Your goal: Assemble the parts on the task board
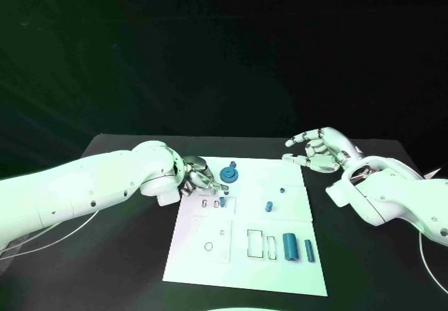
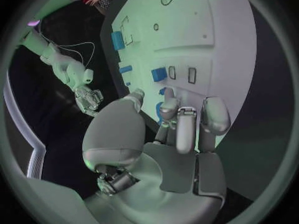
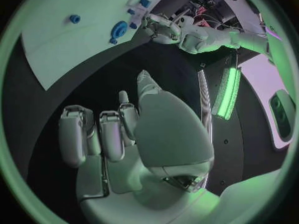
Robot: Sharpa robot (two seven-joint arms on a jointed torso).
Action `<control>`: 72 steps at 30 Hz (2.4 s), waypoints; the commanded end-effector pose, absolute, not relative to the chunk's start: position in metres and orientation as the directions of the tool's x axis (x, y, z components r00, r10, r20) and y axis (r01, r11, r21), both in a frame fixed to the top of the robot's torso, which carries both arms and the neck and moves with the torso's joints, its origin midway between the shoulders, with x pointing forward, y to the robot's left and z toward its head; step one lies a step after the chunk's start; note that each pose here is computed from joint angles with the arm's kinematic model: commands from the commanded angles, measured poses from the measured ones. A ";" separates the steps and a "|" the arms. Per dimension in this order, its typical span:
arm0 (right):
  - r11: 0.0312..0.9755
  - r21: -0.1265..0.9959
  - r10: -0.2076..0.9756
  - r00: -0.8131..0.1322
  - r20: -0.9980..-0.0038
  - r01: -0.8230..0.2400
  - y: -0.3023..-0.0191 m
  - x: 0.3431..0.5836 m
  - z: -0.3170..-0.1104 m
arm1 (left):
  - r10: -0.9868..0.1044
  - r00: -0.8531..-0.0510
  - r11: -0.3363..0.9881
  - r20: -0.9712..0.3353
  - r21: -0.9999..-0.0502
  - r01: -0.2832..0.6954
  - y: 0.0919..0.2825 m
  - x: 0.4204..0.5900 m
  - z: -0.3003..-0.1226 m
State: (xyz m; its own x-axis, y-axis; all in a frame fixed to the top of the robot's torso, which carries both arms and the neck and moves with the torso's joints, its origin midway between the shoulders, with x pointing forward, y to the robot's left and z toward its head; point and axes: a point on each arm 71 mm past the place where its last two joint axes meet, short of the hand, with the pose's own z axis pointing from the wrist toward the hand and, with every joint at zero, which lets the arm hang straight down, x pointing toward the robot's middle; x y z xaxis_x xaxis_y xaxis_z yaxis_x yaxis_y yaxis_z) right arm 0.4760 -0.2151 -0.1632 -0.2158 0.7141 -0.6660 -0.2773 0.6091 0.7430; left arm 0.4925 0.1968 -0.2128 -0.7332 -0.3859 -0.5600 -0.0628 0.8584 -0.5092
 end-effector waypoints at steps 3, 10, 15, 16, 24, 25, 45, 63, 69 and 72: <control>0.618 0.737 0.708 -0.215 -0.673 -0.272 -0.215 0.477 -0.163 | -0.317 -0.765 0.894 -0.560 -0.446 -0.045 0.192 0.492 -0.216; 0.631 0.723 0.694 -0.210 -0.688 -0.281 -0.214 0.478 -0.163 | -0.303 -0.779 0.898 -0.550 -0.439 -0.039 0.188 0.491 -0.219; 0.646 0.702 0.674 -0.205 -0.709 -0.301 -0.212 0.478 -0.162 | -0.299 -0.785 0.895 -0.542 -0.446 -0.033 0.183 0.490 -0.218; 0.647 0.699 0.672 -0.206 -0.711 -0.304 -0.211 0.478 -0.162 | -0.298 -0.786 0.894 -0.541 -0.446 -0.032 0.182 0.490 -0.218; 0.657 0.687 0.659 -0.206 -0.724 -0.311 -0.209 0.478 -0.162 | -0.294 -0.790 0.894 -0.537 -0.448 -0.029 0.179 0.489 -0.218; 0.659 0.683 0.655 -0.205 -0.727 -0.315 -0.209 0.478 -0.162 | -0.294 -0.791 0.894 -0.537 -0.447 -0.029 0.179 0.489 -0.219; 0.667 0.671 0.640 -0.212 -0.739 -0.324 -0.205 0.478 -0.163 | -0.291 -0.799 0.893 -0.526 -0.449 -0.029 0.176 0.491 -0.220; 0.667 0.681 0.644 -0.227 -0.731 -0.302 -0.205 0.480 -0.165 | -0.319 -0.819 0.875 -0.478 -0.481 -0.060 0.178 0.488 -0.221; 0.671 0.684 0.648 -0.220 -0.729 -0.286 -0.207 0.481 -0.166 | -0.337 -0.818 0.867 -0.465 -0.493 -0.077 0.181 0.488 -0.220; 0.672 0.684 0.650 -0.218 -0.728 -0.282 -0.208 0.482 -0.166 | -0.343 -0.820 0.864 -0.459 -0.497 -0.083 0.182 0.487 -0.220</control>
State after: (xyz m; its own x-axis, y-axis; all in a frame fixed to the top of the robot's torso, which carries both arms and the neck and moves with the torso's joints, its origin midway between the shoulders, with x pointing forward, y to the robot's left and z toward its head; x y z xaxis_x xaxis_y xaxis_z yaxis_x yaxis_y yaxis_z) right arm 0.4821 -0.2089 -0.1652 -0.2063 0.6517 -0.7299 -0.2876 0.6726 0.6818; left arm 0.4892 0.1847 -0.2205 -0.8043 -0.3391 -0.4879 -0.0774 0.8739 -0.4799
